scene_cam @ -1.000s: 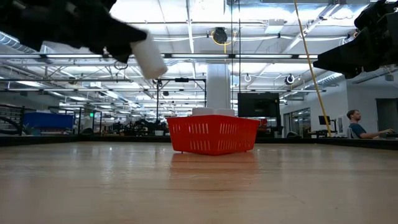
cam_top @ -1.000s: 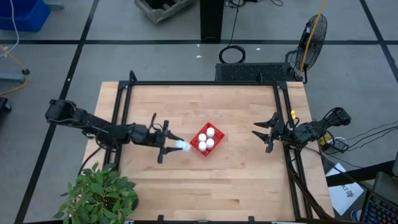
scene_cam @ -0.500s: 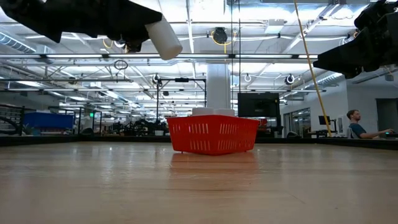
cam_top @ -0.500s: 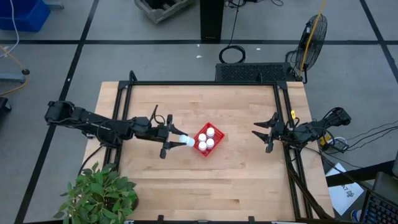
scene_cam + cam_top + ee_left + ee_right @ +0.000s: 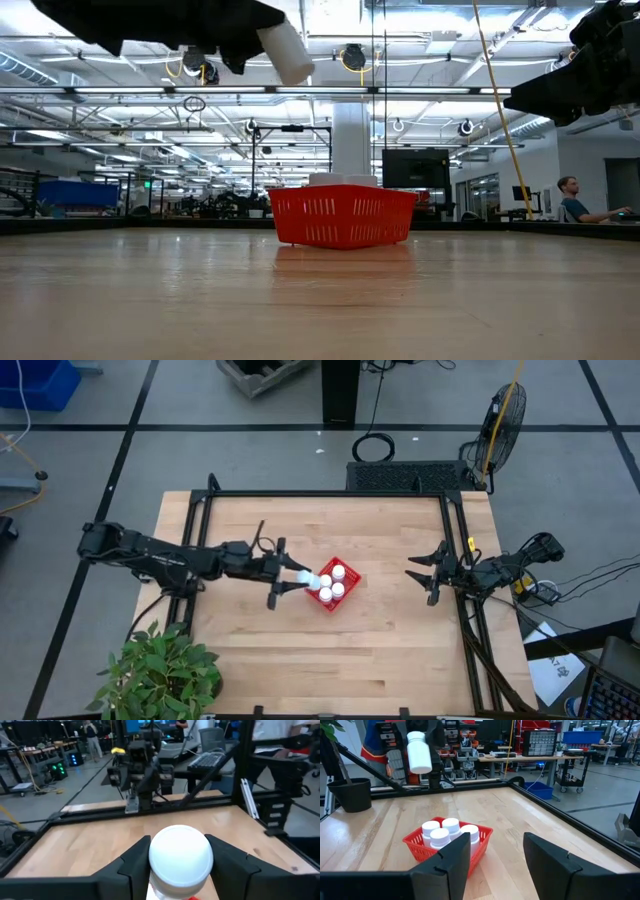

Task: Pick and place pill bottles into a basket
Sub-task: Put the white medicine bottle into the red bin

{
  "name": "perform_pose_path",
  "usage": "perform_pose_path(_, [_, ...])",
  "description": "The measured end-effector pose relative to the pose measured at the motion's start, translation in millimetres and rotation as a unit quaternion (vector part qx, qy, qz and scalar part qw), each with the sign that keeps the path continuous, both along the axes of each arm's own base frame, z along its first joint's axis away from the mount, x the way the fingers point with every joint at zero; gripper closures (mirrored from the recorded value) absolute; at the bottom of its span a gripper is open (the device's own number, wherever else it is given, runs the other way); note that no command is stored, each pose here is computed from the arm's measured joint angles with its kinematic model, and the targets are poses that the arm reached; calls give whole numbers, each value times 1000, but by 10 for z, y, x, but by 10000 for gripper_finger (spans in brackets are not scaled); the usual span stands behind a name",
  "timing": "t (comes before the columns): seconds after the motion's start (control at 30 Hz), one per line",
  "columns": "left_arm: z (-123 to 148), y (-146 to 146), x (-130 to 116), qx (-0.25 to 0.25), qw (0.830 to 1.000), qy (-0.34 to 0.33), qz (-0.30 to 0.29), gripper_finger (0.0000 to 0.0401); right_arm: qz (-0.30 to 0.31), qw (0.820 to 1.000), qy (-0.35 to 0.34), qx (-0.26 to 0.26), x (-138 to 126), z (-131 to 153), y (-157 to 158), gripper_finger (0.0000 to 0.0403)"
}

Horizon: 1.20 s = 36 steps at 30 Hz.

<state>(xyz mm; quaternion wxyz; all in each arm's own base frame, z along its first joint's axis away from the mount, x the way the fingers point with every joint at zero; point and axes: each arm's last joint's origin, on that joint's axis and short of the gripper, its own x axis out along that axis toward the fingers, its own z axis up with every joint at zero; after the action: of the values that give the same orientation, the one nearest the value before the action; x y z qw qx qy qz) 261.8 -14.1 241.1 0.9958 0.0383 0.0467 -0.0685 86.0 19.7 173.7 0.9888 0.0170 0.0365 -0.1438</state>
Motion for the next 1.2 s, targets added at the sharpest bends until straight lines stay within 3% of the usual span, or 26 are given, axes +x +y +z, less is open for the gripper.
perform_pose_path(0.27, [-86, 107, 473, -16, 998, 50, 24, 237, 0, 1000, 0, 0, 0, 0, 0, 225])
perform_pose_path(0.47, [-198, 119, 914, 15, 997, 77, 21, 214, 0, 1000, 0, 0, 0, 0, 0, 229])
perform_pose_path(0.63, [-273, 169, 1183, 27, 994, 99, 25, 236, 0, 1000, 0, 0, 0, 0, 0, 225])
perform_pose_path(0.93, [-469, 372, 1306, 23, 990, 126, 54, 215, 0, 1000, 0, 0, 0, 0, 0, 229])
perform_pose_path(1.2, [-549, 477, 1311, 14, 988, 140, 65, 237, 0, 1000, 0, 0, 0, 0, 0, 226])
